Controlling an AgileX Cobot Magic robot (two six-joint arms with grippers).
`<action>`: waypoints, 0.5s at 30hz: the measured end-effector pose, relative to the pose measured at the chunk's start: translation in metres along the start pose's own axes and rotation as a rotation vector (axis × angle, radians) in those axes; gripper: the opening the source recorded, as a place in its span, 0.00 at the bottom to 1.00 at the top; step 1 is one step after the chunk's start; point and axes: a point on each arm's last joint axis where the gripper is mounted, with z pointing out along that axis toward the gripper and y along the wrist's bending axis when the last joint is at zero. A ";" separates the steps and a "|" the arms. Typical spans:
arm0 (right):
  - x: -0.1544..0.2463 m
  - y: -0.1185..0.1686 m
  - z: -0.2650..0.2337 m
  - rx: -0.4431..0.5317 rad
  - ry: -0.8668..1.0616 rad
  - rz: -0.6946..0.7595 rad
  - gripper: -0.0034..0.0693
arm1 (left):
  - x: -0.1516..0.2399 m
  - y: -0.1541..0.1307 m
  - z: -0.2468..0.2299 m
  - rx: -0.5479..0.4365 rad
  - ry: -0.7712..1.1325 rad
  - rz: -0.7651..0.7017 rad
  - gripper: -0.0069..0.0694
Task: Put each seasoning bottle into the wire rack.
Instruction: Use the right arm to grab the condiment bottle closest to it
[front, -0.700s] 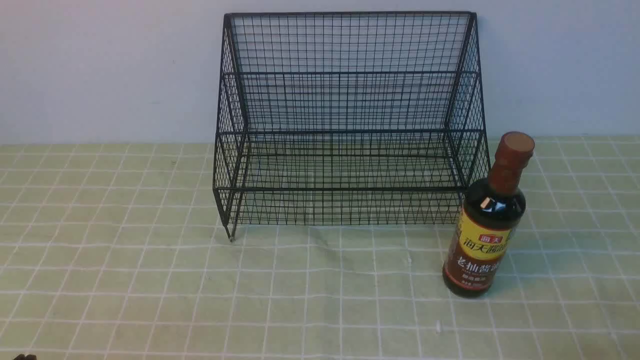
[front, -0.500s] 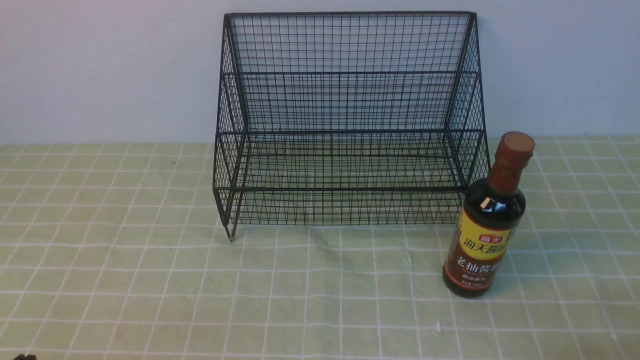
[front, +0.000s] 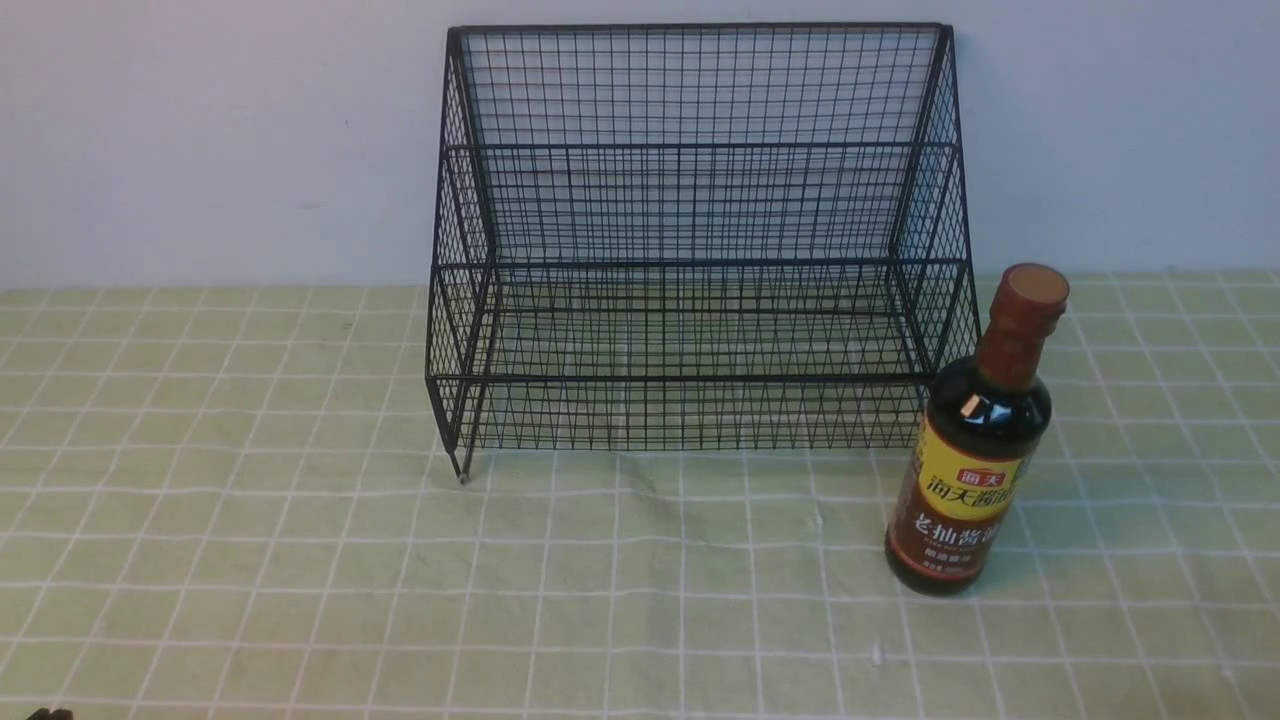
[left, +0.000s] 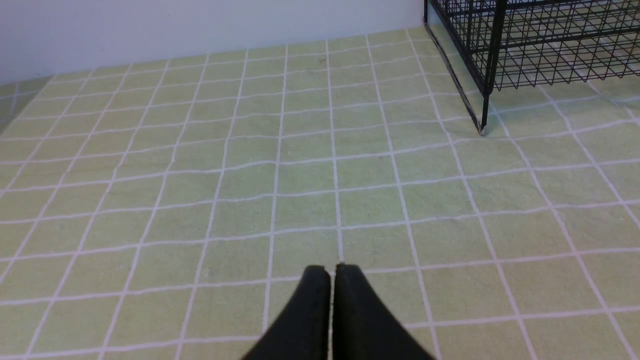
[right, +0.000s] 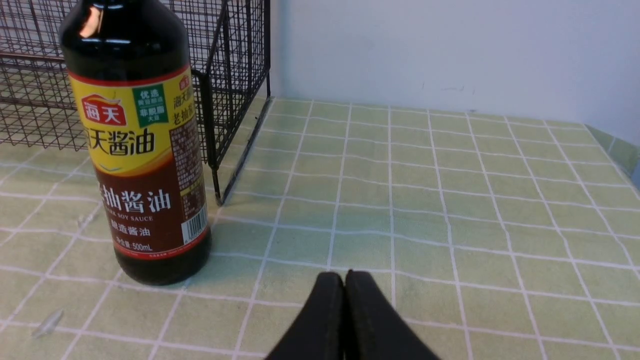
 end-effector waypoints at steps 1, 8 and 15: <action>0.000 0.000 0.000 0.000 0.000 0.000 0.03 | 0.000 0.000 0.000 0.000 0.000 0.000 0.08; 0.000 0.000 0.000 0.000 0.000 0.000 0.03 | 0.000 0.000 0.000 0.000 0.000 0.000 0.08; -0.006 0.002 0.001 -0.027 -0.084 0.098 0.03 | 0.000 0.000 0.000 0.000 0.000 0.000 0.08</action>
